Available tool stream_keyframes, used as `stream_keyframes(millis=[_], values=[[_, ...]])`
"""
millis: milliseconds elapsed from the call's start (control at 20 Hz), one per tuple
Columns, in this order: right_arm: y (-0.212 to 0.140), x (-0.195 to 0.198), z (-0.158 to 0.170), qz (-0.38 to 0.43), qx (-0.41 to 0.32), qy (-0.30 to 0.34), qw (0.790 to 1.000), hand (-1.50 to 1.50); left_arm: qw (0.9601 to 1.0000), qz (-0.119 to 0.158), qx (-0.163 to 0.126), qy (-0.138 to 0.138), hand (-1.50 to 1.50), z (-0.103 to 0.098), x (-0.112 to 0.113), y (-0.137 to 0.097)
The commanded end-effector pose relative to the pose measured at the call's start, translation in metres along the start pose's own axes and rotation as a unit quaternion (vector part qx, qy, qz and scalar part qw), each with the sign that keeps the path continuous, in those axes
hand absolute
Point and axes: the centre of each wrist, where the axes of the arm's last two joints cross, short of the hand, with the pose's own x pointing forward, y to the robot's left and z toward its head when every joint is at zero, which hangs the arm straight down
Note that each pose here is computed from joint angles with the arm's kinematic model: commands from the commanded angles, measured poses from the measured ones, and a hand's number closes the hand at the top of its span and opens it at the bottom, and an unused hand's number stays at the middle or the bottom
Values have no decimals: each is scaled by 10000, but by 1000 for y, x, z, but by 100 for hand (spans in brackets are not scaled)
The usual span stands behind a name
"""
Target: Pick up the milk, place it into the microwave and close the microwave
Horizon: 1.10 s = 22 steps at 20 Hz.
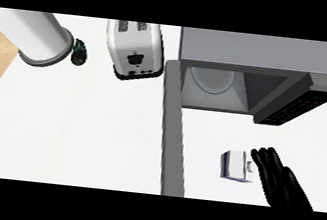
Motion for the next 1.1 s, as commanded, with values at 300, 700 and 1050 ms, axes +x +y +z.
stream_keyframes(millis=[300, 700, 1050], values=[[-4, -36, 18, 248, -458, 469, 9975, -150, 10000, 22, -16, 82, -150, 29, 20, 41], [-18, -60, 34, 356, -300, 739, 9962, -150, 9999, 99, -29, 41, -150, 38, 29, 65], [-32, -112, 55, 441, -826, 1087, 9897, -150, 10000, -27, -20, 1, -150, 56, 41, 53]])
